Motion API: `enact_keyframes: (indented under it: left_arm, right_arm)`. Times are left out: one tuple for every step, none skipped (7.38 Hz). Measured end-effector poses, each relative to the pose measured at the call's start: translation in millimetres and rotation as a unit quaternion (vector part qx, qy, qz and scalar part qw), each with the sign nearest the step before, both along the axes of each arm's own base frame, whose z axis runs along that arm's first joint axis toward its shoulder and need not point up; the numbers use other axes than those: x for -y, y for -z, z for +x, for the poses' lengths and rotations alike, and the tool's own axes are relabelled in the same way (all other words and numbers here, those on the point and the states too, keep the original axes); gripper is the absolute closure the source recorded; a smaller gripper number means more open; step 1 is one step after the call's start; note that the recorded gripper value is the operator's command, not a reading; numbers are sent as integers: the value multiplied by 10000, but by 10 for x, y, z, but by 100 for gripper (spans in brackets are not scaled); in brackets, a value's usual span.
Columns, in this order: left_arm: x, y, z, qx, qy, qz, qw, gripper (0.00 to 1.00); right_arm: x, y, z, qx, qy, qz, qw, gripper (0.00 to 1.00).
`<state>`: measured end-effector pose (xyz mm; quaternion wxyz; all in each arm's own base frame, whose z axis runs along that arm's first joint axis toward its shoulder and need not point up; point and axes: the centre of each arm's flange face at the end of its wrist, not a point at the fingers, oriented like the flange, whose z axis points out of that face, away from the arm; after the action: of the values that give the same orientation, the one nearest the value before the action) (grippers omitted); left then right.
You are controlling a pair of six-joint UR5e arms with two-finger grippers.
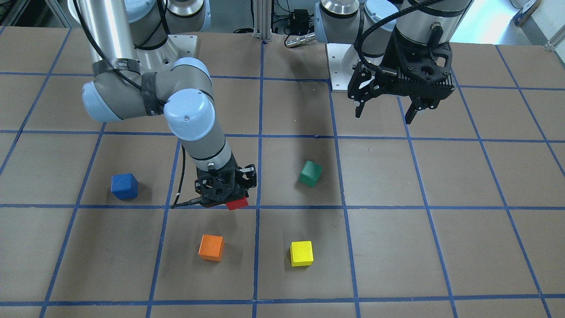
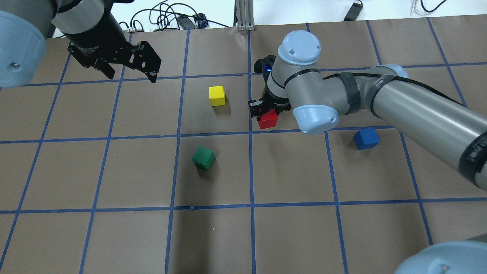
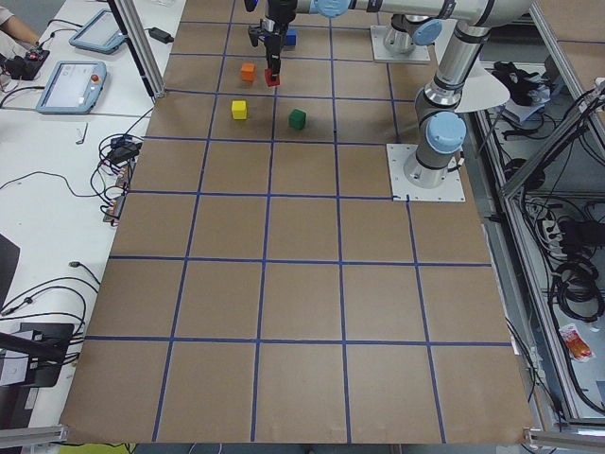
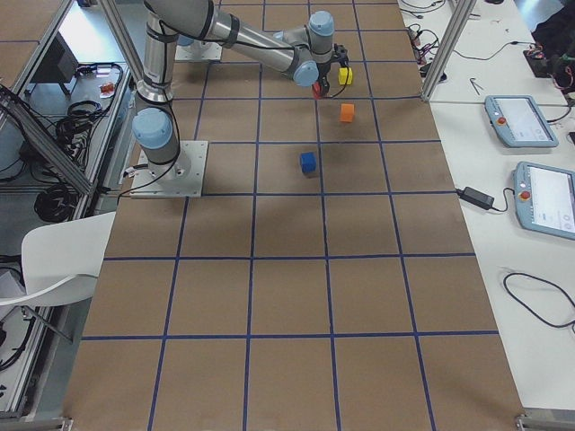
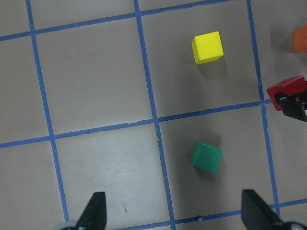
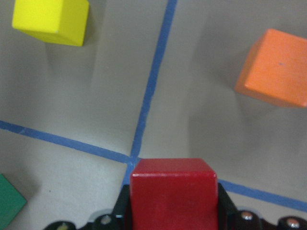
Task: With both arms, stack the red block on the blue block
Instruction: 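Carry the red cube with the right gripper over the blue cube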
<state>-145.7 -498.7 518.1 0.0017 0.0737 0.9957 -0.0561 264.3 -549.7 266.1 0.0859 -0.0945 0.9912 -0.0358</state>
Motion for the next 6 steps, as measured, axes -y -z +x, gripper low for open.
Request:
enact_keyframes:
  left_arm:
    - [0, -2, 0, 3, 0, -3, 10000, 0]
    - [1, -3, 0, 4, 1, -5, 10000, 0]
    - [1, -3, 0, 5, 1, -4, 10000, 0]
    - [2, 3, 0, 5, 1, 2, 10000, 0]
    - [5, 12, -1, 6, 1, 10, 10000, 0]
    - [9, 20, -1, 6, 1, 19, 10000, 0]
  right_arm:
    - [-11, -190, -367, -45, 300, 295, 9991, 100]
    - [-81, -402, -671, -87, 533, 516, 9972, 100]
    - [-183, -615, -909, -149, 703, 653, 9953, 100]
    - [-260, -759, -1118, -272, 777, 687, 9942, 100]
    - [-298, -788, -1331, -427, 735, 685, 9940, 100]
    - [-316, -742, -1515, -502, 675, 654, 9943, 100]
